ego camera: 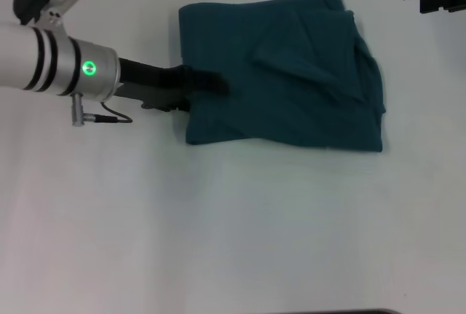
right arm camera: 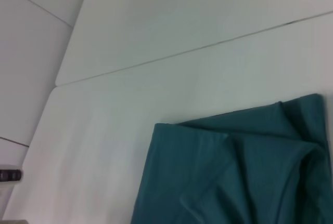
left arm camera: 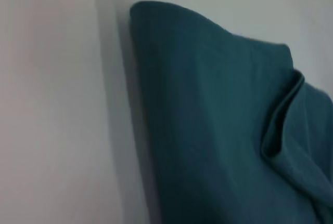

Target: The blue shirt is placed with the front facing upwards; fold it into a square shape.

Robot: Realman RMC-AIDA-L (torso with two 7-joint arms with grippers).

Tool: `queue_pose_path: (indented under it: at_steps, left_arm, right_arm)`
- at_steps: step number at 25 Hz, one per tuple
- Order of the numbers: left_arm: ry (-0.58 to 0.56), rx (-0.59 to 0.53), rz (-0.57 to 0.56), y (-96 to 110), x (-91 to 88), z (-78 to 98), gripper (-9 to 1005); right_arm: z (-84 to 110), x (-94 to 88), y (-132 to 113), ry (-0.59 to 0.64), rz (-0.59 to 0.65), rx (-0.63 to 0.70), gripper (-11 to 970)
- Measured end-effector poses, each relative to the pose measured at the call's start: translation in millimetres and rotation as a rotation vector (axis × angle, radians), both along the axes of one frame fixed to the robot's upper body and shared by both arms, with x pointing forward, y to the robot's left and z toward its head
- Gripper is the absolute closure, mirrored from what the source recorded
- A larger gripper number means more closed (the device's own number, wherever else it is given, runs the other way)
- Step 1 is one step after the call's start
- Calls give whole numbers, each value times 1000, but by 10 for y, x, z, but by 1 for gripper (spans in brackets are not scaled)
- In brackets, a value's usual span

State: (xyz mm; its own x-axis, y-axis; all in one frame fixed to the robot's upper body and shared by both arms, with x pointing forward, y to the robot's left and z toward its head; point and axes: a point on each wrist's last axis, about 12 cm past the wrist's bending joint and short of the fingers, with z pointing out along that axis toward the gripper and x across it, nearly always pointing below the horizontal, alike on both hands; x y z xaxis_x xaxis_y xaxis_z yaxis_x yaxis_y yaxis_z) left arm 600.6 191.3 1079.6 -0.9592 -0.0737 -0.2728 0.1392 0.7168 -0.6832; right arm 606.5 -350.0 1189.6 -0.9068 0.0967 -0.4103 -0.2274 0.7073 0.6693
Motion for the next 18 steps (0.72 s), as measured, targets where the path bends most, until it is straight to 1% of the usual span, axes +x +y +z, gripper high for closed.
queue_pose_path:
  at_steps: [2,7,12,18]
  left_arm:
    - [-12,21,-18,-51,20,23,50]
    - [-17,27,-31,-97,33,42,52]
    - [-24,26,-44,-161,51,69,212]
    - [-18,12,-76,-172,20,96,478]
  right_arm:
    - [1,0,1,-1,1,1,379]
    - [-1,-13,-10,1,1,6,380]
    - [10,-15,-21,-2,-2,13,381]
    - [18,-10,-17,-4,0,13,382]
